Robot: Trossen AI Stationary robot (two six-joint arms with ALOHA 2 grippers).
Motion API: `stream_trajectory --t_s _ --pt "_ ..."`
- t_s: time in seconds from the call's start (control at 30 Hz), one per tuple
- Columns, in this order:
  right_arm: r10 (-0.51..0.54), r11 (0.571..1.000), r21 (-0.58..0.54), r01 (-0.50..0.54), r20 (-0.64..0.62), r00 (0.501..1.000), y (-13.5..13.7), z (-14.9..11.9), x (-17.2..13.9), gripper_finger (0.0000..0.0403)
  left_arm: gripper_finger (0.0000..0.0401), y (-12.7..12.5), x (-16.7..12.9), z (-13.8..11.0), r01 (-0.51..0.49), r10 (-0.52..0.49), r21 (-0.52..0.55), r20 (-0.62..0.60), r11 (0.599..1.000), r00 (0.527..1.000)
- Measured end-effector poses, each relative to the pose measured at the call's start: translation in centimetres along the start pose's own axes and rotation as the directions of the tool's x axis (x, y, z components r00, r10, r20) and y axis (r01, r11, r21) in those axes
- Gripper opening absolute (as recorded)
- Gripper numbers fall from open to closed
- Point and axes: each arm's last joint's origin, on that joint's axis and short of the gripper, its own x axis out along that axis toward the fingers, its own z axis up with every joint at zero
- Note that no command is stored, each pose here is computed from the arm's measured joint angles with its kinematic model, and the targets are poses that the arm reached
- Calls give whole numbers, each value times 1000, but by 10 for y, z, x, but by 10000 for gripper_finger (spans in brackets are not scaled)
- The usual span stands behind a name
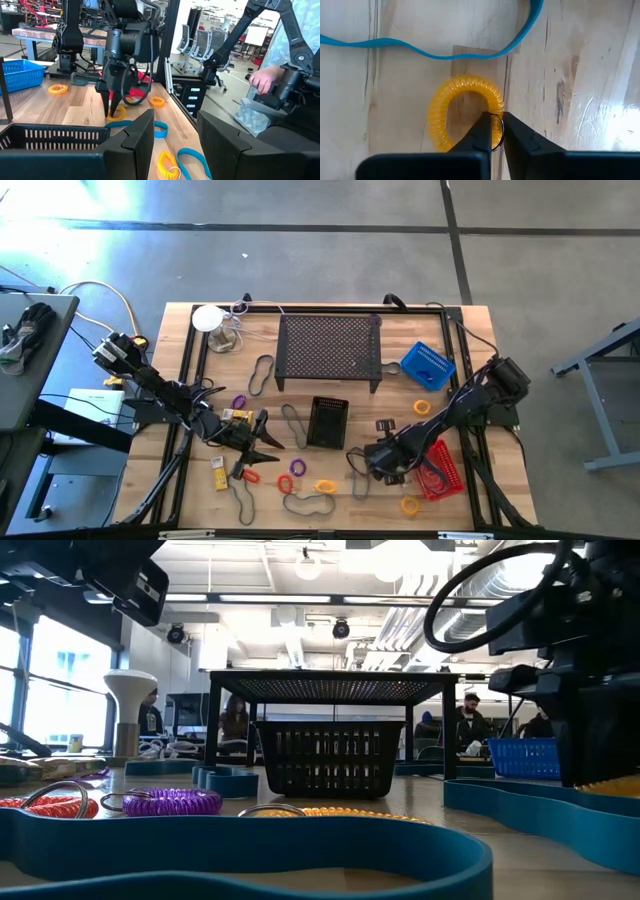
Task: Pick & Place Office Desk Supplies
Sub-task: Put the yellow spring keychain into the blue bin
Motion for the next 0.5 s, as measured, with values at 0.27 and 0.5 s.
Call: stream_trajectory --t_s 0.27,0.5 --pt "-17 1000 -12 17 25 1000 3 -4 -1 7 145 0 0 0 -1 1 1 -2 1000 1000" --pt "-75 996 -49 76 26 997 9 0 -17 5 145 0 0 0 -1 1 -45 -2 999 1000"
